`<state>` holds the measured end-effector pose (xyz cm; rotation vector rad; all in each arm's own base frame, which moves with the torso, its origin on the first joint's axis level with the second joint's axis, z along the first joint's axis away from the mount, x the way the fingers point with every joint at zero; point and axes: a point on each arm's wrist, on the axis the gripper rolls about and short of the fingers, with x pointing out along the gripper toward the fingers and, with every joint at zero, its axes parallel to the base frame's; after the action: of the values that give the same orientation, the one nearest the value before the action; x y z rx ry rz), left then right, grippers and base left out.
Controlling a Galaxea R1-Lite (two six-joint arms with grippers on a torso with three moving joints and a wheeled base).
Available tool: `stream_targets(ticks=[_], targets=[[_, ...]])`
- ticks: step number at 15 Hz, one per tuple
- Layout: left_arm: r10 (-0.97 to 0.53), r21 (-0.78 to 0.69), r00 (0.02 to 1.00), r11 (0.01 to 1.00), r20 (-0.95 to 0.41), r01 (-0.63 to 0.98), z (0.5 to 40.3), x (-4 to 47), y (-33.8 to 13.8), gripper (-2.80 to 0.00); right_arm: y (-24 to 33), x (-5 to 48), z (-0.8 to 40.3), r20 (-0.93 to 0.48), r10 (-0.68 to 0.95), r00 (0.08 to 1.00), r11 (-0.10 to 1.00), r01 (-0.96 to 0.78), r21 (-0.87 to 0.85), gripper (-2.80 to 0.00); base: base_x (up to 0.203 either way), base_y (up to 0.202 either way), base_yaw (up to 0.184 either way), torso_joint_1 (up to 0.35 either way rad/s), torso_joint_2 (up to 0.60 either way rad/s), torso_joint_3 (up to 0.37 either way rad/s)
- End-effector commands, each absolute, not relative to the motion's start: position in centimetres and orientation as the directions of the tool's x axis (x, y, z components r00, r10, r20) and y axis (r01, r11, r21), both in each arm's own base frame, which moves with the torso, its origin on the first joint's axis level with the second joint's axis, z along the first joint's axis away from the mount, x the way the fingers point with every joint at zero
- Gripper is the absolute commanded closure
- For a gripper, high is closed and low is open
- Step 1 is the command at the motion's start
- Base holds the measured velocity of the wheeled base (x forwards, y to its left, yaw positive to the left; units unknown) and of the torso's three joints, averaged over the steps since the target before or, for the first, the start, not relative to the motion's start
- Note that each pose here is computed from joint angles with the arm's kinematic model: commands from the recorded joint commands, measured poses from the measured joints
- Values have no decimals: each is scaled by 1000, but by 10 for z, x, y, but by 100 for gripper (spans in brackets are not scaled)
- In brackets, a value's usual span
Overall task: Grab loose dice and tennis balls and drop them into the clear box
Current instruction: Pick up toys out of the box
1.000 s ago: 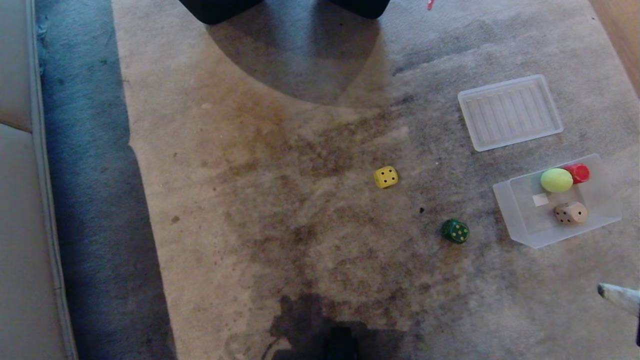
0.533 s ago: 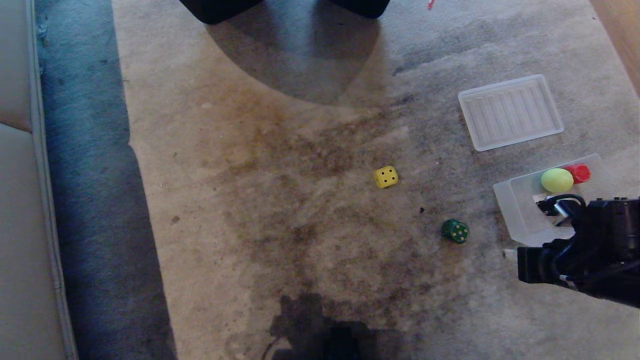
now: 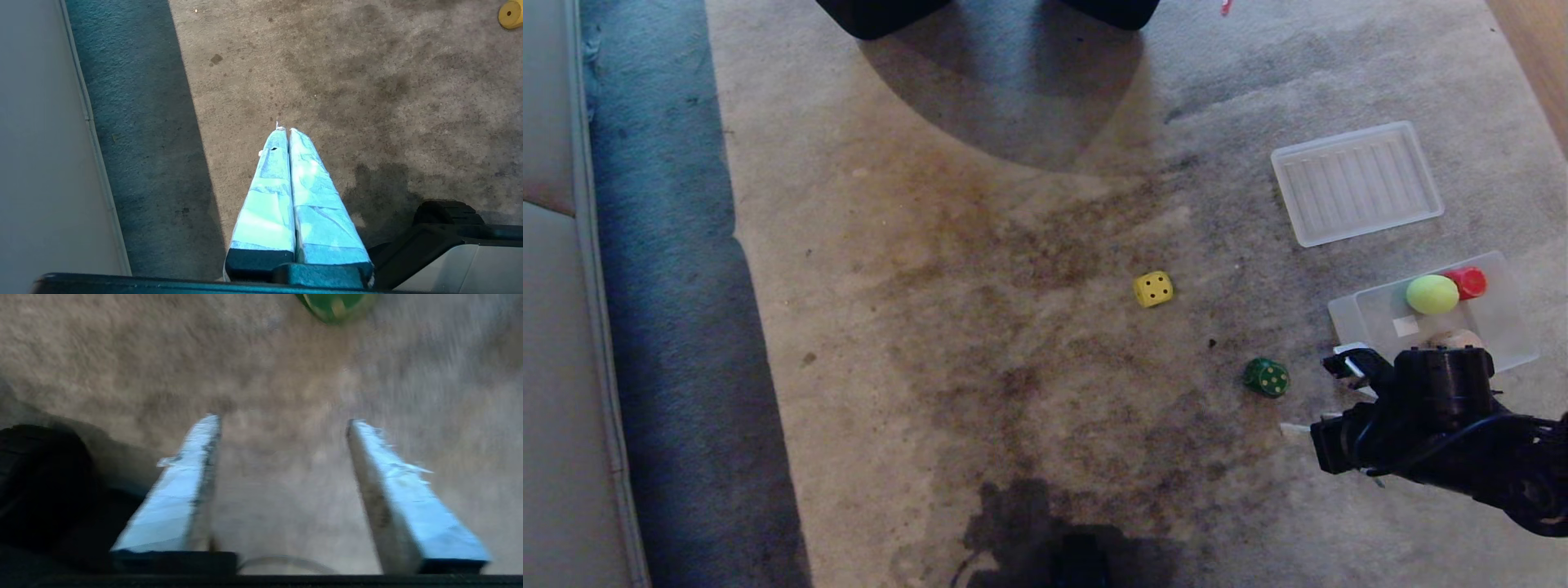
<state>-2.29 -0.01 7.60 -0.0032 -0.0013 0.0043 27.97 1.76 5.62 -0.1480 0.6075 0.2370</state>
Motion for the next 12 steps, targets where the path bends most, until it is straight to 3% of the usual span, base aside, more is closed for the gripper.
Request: stream_targets(ticks=[1, 7, 12], targets=[[5, -3, 1000, 1000, 0, -5, 76, -23, 0, 0, 12, 286, 45, -564, 204, 801, 946, -309, -97, -280, 0, 0, 0, 0, 0, 0], [5, -4, 1000, 1000, 0, -5, 76, -23, 0, 0, -8, 301, 20, -532, 232, 815, 876, -412, -250, -280, 0, 0, 0, 0, 0, 0], [5, -4, 1000, 1000, 0, -5, 76, -23, 0, 0, -11, 329, 19, -471, 278, 837, 857, -437, -272, -280, 0, 0, 0, 0, 0, 0]])
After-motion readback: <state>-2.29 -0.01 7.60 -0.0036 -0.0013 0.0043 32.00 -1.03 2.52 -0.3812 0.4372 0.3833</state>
